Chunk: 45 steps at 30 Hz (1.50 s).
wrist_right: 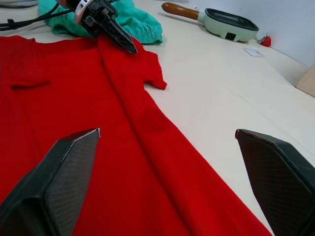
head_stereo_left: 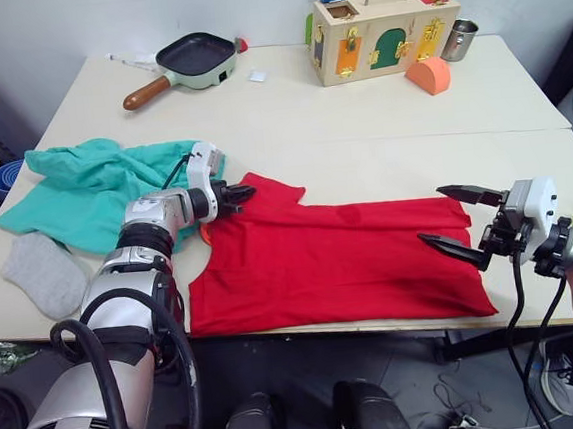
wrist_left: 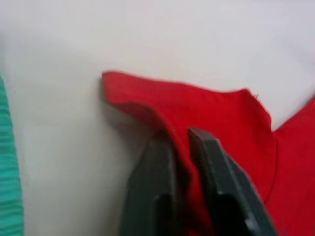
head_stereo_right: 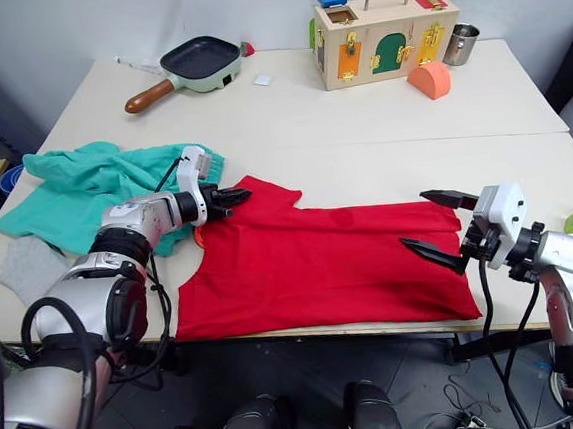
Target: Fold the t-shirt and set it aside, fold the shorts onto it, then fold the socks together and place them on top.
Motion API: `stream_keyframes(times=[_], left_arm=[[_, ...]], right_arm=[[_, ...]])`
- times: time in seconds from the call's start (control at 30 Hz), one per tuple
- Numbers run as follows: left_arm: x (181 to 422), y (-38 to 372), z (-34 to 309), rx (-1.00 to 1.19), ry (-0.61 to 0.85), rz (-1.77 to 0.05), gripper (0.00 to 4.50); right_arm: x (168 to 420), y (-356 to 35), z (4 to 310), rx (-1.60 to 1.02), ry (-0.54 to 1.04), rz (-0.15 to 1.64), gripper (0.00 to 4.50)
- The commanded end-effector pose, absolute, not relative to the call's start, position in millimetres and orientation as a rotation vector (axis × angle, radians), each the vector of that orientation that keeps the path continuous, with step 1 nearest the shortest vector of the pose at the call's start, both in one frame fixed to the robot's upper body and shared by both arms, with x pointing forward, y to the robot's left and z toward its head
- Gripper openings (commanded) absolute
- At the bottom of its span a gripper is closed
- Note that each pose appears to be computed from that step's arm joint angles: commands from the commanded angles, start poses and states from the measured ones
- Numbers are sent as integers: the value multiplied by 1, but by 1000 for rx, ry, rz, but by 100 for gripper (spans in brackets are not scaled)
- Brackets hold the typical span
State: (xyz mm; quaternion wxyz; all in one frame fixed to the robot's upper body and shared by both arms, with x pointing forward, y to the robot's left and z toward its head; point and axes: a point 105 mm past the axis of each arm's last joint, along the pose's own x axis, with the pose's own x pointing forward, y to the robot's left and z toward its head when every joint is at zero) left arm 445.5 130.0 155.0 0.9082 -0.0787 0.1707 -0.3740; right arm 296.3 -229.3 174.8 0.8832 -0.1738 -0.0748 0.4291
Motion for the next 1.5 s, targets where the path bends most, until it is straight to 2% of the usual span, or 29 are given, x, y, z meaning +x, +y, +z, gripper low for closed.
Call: stream_keyframes(times=[0.03, 0.33, 0.53, 0.7, 0.93, 1.1, 1.2, 1.43, 1.5], left_arm=[[442, 130, 178, -189, 224, -873, 2], [423, 144, 187, -62, 64, -1038, 2], [392, 146, 171, 260, -24, -1243, 2], [366, 142, 152, 614, -136, -1379, 2], [347, 144, 130, 939, -212, -1452, 2], [345, 154, 123, 1017, -193, -1449, 2], [345, 159, 124, 1035, -194, -1433, 61], [349, 162, 140, 1010, -230, -1397, 279], [356, 159, 156, 765, -223, -1361, 345]], right_arm=[[293, -226, 181, -361, -191, 890, 450], [288, -227, 173, -339, -165, 877, 450], [285, -231, 167, -330, -140, 862, 450], [283, -235, 159, -317, -117, 849, 450], [283, -237, 154, -303, -104, 843, 450], [284, -237, 151, -297, -98, 843, 450], [285, -238, 149, -294, -96, 838, 450], [285, -239, 147, -290, -92, 830, 450], [284, -241, 146, -289, -90, 826, 450]])
